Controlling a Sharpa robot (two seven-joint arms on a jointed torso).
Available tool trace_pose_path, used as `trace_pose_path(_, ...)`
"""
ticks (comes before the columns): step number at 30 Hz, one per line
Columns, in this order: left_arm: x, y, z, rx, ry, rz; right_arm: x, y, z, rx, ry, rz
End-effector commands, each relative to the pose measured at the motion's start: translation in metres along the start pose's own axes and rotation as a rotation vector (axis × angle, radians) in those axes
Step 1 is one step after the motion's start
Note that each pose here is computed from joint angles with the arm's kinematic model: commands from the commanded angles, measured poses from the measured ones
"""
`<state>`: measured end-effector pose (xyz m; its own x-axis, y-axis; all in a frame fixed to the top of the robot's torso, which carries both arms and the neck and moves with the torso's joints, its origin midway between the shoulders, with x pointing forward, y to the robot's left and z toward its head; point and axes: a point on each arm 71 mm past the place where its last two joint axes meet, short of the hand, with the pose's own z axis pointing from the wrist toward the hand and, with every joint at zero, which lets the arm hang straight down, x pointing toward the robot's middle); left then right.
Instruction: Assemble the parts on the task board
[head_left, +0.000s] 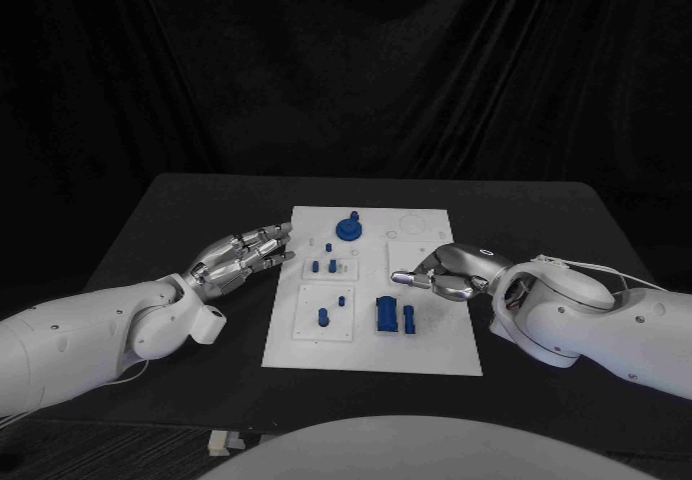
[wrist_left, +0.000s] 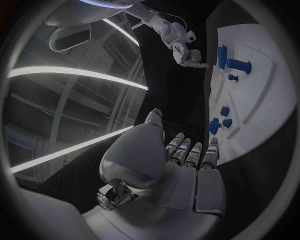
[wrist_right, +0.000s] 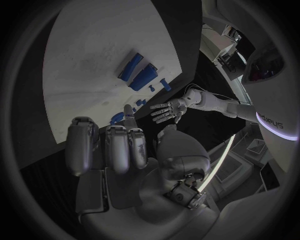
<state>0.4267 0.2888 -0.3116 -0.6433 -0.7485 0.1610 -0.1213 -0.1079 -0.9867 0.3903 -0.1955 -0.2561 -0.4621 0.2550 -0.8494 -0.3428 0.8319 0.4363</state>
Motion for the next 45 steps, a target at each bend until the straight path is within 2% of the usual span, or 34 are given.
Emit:
trace_pose_path(1, 0.0004, -0.002, 0.0001, 0.032, -0.004, -0.006, 0.007, -0.003, 0.0, 0.027, 0.048, -0.001)
trace_pose_path(8, 0.0, -0.0025, -0.0003, 0.038, -0.008, -0.003, 0.014, -0.004, -0.001, 0.038, 0.074, 0.014)
trace_pose_path(26, -0.0003, -0.0024, -0.0007, 0.037, -0.009, -0.003, 0.02, -0.001, 0.0, 0.031, 0.095, 0.04)
trace_pose_path(35, -0.0003, -0.0019, -0.0009, 0.031, -0.008, -0.004, 0.027, -0.004, -0.001, 0.063, 0.133, 0.045)
trace_pose_path(45, -0.0005, -0.0018, -0.0012, 0.03, -0.008, -0.004, 0.036, -0.01, 0.0, 0.098, 0.151, 0.042)
